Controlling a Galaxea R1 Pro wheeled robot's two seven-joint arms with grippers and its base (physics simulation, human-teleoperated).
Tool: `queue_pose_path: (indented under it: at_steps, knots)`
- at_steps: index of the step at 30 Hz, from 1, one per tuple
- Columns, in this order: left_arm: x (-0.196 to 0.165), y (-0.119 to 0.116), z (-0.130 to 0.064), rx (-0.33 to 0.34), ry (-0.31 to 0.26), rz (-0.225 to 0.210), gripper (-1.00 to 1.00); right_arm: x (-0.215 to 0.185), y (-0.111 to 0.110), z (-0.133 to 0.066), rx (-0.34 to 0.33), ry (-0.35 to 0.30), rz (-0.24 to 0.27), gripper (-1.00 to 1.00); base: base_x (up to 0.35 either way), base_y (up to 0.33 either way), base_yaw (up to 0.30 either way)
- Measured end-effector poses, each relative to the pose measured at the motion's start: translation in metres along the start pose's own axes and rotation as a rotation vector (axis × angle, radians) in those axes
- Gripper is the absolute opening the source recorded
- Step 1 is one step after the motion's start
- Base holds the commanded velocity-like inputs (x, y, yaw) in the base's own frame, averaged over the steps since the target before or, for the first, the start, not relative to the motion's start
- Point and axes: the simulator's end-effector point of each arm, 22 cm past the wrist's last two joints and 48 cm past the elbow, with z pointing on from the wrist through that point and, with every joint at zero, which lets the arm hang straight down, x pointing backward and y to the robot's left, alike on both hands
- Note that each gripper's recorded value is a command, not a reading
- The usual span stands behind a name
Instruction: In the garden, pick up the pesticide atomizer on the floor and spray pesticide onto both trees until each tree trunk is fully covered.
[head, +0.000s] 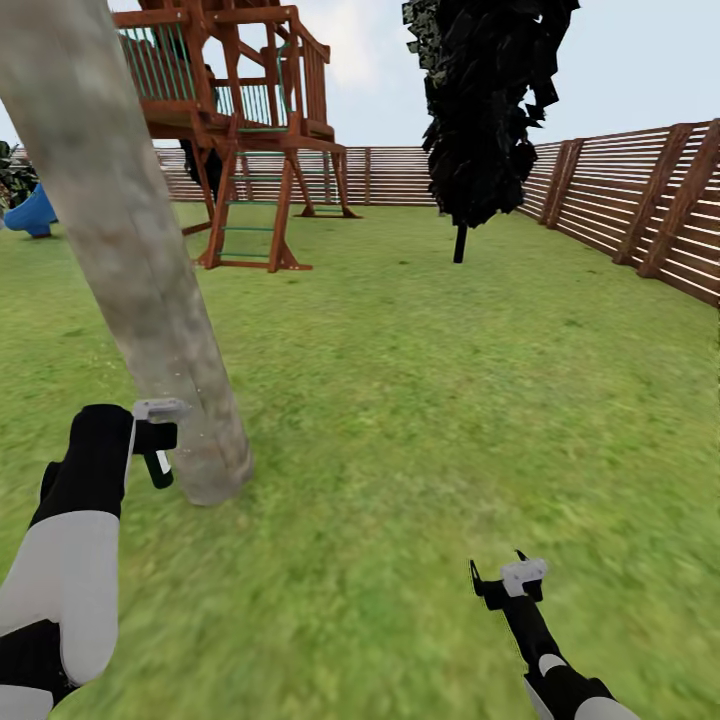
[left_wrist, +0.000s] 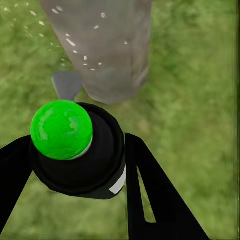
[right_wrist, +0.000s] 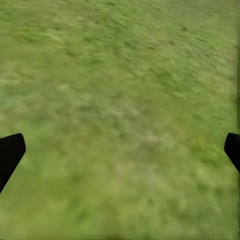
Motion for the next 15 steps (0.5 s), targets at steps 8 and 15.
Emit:
queue_pose_path:
  at_steps: [8, 15]
  knots:
    - [0.001, 0.0008, 0.0003, -0.002, 0.001, -0.001, -1.0, 0.0, 0.0005, 0.0, -0.002, 0.0, 0.0, 1.0, 0.0, -0.277, 0.021]
    - [0.006, -0.0031, 0.0021, 0.002, 0.008, 0.001, -1.0, 0.0001, 0.0011, -0.0001, -0.003, 0.0, 0.0, 1.0, 0.0, -0.277, 0.264]
